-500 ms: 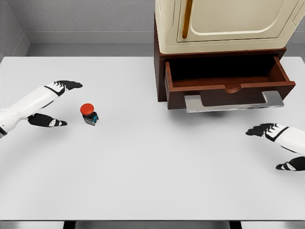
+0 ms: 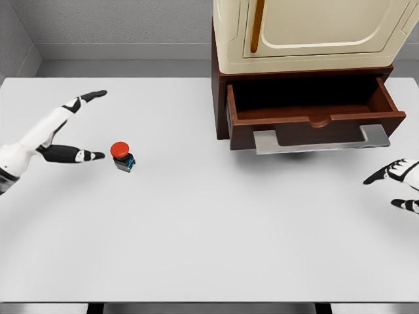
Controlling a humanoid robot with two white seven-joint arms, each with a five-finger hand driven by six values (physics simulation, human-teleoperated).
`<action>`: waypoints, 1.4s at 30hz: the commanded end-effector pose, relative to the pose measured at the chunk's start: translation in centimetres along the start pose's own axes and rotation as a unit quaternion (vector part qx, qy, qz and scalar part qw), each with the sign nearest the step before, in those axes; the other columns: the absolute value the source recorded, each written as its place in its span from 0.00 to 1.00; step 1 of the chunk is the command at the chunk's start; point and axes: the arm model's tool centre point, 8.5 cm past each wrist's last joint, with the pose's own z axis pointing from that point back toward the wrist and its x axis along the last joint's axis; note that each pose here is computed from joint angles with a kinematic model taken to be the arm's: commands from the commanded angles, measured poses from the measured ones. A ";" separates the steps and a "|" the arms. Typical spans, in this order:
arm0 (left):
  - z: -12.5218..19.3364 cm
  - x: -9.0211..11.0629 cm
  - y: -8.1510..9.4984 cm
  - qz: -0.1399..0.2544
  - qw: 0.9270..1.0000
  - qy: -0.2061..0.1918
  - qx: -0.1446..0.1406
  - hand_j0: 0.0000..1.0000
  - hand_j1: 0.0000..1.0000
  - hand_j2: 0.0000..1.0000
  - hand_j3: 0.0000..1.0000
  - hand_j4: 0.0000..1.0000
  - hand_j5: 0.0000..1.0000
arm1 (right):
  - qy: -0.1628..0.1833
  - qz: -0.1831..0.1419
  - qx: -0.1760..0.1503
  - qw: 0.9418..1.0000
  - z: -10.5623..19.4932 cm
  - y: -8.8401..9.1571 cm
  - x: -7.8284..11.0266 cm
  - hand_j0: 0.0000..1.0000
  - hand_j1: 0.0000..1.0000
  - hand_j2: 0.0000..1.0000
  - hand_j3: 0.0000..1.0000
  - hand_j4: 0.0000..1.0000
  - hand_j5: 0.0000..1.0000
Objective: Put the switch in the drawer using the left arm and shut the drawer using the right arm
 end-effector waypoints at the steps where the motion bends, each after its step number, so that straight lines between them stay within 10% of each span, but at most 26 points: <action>1: -0.2 0.1 -0.3 0.064 0.997 -0.018 0.030 1.00 1.00 1.00 1.00 1.00 1.00 | -0.004 -0.011 -0.027 1.000 0.6 -1.1 0.0 0.69 0.69 0.69 0.69 0.69 0.69; 10: -0.3 -3.6 -5.3 0.212 0.973 0.092 0.013 1.00 1.00 1.00 1.00 1.00 1.00 | -0.005 -0.010 -0.005 1.000 0.9 -1.3 0.0 0.74 0.74 0.74 0.74 0.74 0.74; 16: 0.7 -5.8 -5.1 0.227 0.960 0.161 0.016 1.00 1.00 1.00 1.00 1.00 1.00 | -0.010 -0.003 0.020 1.000 0.5 -1.3 0.1 0.48 0.48 0.48 0.48 0.48 0.48; 42: -0.1 -6.6 -8.2 0.231 0.957 0.178 -0.003 0.78 0.78 0.78 0.78 0.78 0.78 | -0.042 0.039 0.058 0.997 -1.9 -3.6 1.0 0.60 0.60 0.60 0.60 0.60 0.60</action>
